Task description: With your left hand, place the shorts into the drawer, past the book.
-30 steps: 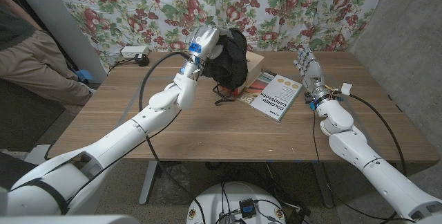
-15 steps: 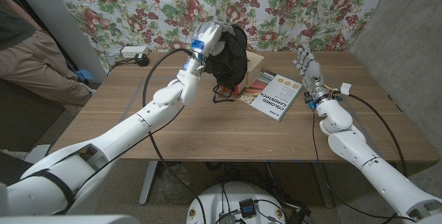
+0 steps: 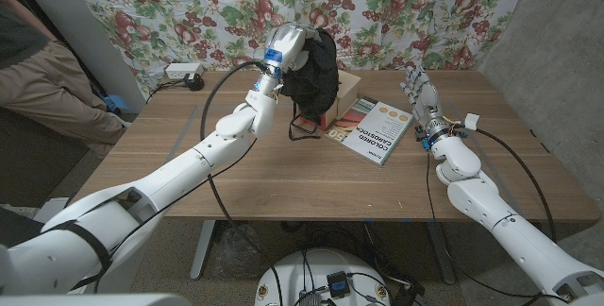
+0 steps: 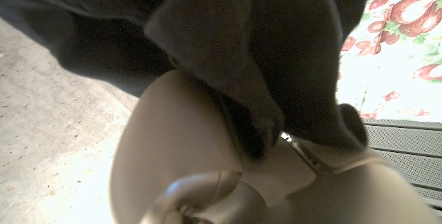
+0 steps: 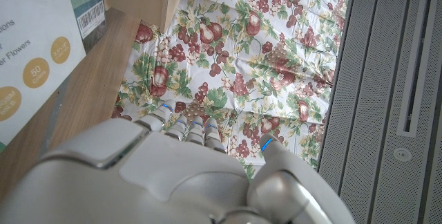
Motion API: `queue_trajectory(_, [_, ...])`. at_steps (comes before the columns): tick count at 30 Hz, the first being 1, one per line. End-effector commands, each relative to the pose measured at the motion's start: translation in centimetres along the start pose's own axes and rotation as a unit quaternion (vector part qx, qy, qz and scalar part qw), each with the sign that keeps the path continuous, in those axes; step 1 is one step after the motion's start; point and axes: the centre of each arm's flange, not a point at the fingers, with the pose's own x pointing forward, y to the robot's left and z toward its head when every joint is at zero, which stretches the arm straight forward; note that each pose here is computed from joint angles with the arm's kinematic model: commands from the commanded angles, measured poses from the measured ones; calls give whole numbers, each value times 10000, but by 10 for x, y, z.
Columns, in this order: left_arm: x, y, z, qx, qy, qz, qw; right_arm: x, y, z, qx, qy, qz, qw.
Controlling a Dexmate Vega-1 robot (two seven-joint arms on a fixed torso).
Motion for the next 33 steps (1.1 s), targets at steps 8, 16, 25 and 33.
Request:
queue_trajectory(8, [15,-13,-4,258,161,4,9995,0,1,-2,-2,11,-1,10000])
queue_trajectory(16, [17,-18,0,273,33,-73,9996,-1,0,-2,-6,-19,-1,10000])
queue_trajectory(25, [18,-23,2,571,-11,28,9984,-4,-1,0,15,-21,-6,10000])
queue_trajectory(33, [19,-37,1,637,0,-317,9975,-7,-2,3,12,-48,-13,10000])
